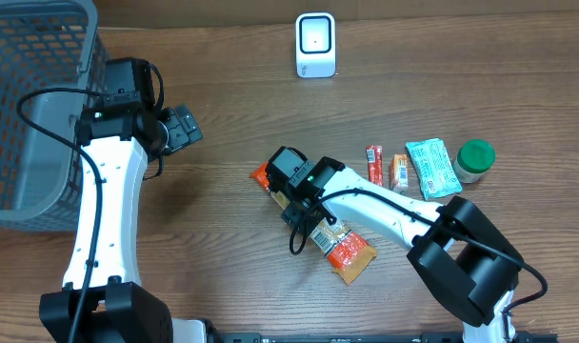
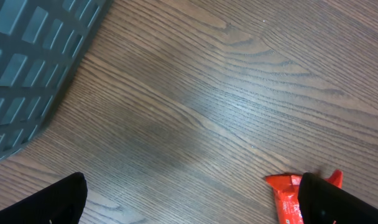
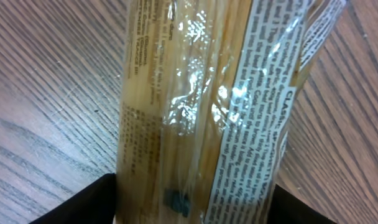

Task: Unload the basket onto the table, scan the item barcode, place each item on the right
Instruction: 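Lift and rotate the spaghetti pack with the right gripper, then carry the spaghetti pack to the white scanner and hold it there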

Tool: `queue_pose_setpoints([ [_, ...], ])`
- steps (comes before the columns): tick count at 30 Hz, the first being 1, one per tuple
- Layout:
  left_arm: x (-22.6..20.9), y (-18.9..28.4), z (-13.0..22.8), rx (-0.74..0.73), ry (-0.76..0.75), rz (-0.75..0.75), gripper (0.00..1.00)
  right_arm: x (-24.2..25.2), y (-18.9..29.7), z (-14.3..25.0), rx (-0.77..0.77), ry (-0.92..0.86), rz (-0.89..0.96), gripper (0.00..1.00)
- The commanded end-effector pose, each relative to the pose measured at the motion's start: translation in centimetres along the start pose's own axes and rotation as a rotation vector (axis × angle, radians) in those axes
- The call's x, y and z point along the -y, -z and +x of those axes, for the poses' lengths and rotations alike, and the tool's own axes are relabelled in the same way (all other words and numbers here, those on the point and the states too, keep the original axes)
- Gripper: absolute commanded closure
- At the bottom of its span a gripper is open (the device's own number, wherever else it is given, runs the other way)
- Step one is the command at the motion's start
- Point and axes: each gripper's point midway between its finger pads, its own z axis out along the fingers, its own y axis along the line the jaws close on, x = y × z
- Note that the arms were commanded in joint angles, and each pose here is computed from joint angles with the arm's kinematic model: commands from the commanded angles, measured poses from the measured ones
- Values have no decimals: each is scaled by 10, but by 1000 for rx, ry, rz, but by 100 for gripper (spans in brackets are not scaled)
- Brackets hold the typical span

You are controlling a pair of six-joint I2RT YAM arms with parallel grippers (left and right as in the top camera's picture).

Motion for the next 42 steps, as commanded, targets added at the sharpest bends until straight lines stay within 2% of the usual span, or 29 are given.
queue_pose_setpoints([
  [1, -1, -3, 2, -9, -13, -6, 0, 0, 4, 0, 9, 9, -5, 29],
  [4, -1, -3, 2, -9, -13, -6, 0, 0, -3, 3, -11, 9, -6, 30],
  [7, -1, -3, 2, -9, -13, -6, 0, -1, -6, 5, -20, 10, -6, 39],
  [10, -1, -3, 2, -9, -13, -6, 0, -1, -6, 7, -27, 10, -11, 59],
  [14, -1, -3, 2, -9, -13, -6, 0, -1, -2, 9, -35, 10, -10, 75],
  [18, -1, -3, 2, -9, -13, -6, 0, 0, 21, -2, 22, 10, -2, 83],
  [24, -1, -3, 2, -9, -13, -6, 0, 7, 78, -17, 167, 10, 41, 88],
  [25, -1, -3, 2, -9, -13, -6, 0, 7, 86, -19, 188, 9, 41, 94],
  [26, -1, -3, 2, -9, -13, -6, 0, 7, 95, -20, 210, 8, 41, 96],
  [31, -1, -3, 2, -9, -13, -6, 0, 8, 126, -24, 288, 5, 44, 96],
  [36, -1, -3, 2, -9, -13, -6, 0, 12, 130, -24, 297, -2, 62, 96],
  [42, -1, -3, 2, -9, -13, -6, 0, 43, 155, -38, 350, -54, 158, 97],
])
